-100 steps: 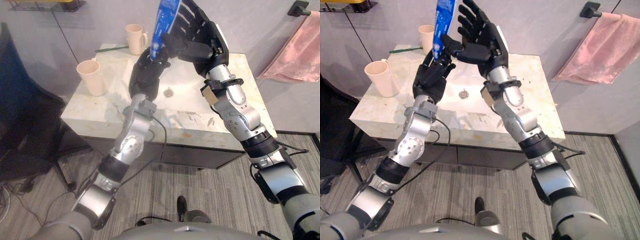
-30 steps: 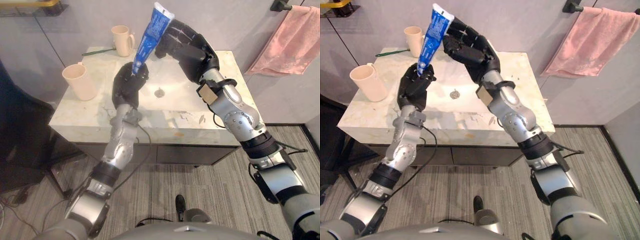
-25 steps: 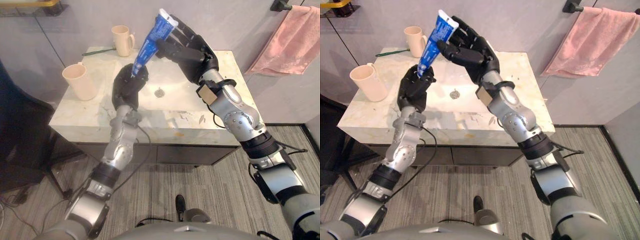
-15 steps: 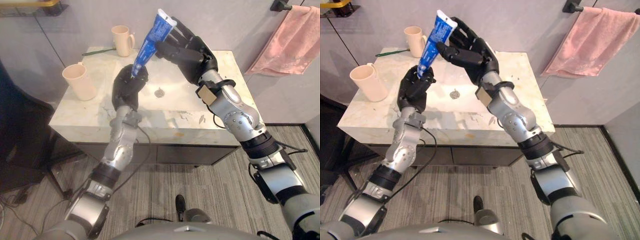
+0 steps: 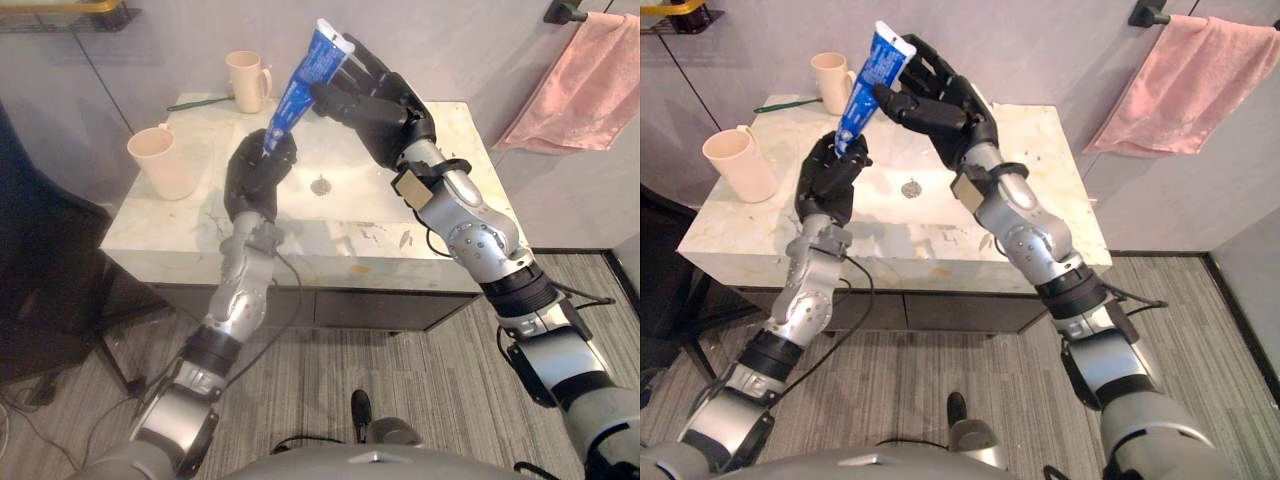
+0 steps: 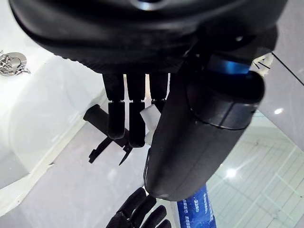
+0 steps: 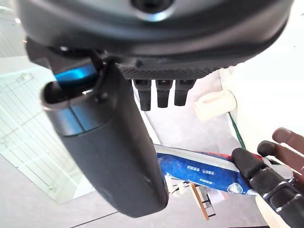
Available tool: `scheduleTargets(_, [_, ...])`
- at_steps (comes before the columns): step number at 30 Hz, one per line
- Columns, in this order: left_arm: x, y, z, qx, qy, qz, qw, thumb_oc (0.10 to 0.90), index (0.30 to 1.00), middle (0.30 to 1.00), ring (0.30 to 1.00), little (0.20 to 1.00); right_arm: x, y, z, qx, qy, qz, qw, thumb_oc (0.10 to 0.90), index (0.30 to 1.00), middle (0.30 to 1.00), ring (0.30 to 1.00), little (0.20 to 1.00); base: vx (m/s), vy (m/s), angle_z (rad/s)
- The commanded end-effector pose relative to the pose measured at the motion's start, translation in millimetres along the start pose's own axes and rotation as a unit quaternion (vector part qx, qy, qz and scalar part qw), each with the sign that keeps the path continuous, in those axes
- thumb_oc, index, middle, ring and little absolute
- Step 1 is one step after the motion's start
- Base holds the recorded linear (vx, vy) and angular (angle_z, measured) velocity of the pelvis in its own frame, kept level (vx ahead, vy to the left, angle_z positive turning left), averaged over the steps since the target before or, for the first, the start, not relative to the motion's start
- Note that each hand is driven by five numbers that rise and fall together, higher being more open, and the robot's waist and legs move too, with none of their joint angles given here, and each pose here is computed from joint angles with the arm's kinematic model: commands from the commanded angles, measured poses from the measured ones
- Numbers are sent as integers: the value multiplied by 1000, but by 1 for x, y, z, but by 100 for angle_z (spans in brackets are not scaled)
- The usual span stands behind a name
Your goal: Organize the bathroom.
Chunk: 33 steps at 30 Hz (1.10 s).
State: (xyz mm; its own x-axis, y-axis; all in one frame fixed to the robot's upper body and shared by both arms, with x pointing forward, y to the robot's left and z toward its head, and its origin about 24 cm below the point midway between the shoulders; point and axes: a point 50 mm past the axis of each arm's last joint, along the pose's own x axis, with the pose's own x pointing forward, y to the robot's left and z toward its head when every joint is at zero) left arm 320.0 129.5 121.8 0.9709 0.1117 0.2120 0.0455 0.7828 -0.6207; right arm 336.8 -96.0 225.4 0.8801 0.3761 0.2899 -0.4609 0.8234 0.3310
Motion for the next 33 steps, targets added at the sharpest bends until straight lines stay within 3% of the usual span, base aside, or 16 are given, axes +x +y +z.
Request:
scheduleTargets(1, [4, -32, 26, 33, -89, -110, 989, 400, 300, 300, 300, 300, 19, 36, 59, 5, -137, 57, 989, 800, 900, 900, 900, 900, 0, 0, 0])
scheduleTargets(6, [3, -32, 25, 31, -86, -112, 990, 400, 300, 300, 300, 300, 19, 34, 63, 4, -145, 55, 988, 800, 900, 900, 900, 900, 0, 0, 0])
scheduleTargets(7, [3, -31, 23, 31, -83, -112, 990, 400, 300, 300, 300, 300, 19, 34, 64, 4, -147, 53, 988, 541, 512, 512, 512, 512, 0, 0, 0])
scheduleTargets(8, [3, -31, 23, 32, -82, -112, 990, 400, 300, 300, 300, 300, 19, 34, 64, 4, -148, 52, 988, 488, 432, 432, 432, 432, 0, 0, 0])
scheduleTargets(9, [2, -31, 22, 30, -79, -112, 990, 400, 300, 300, 300, 300, 19, 33, 65, 6, -149, 50, 988, 400, 300, 300, 300, 300, 0, 0, 0])
scheduleTargets(31, [2, -27, 19, 40, -72, -91, 992, 400, 300, 300, 300, 300, 17, 30, 74, -27, -184, 42, 982, 400, 300, 300, 300, 300, 0, 0, 0])
scheduleTargets(32, [2, -25, 19, 46, -71, -85, 993, 566, 549, 549, 549, 549, 16, 31, 77, -41, -195, 43, 979, 400, 300, 300, 300, 300, 0, 0, 0])
scheduleTargets(33, [2, -25, 18, 48, -71, -83, 993, 668, 702, 702, 702, 702, 16, 30, 78, -42, -197, 42, 979, 400, 300, 300, 300, 300, 0, 0, 0])
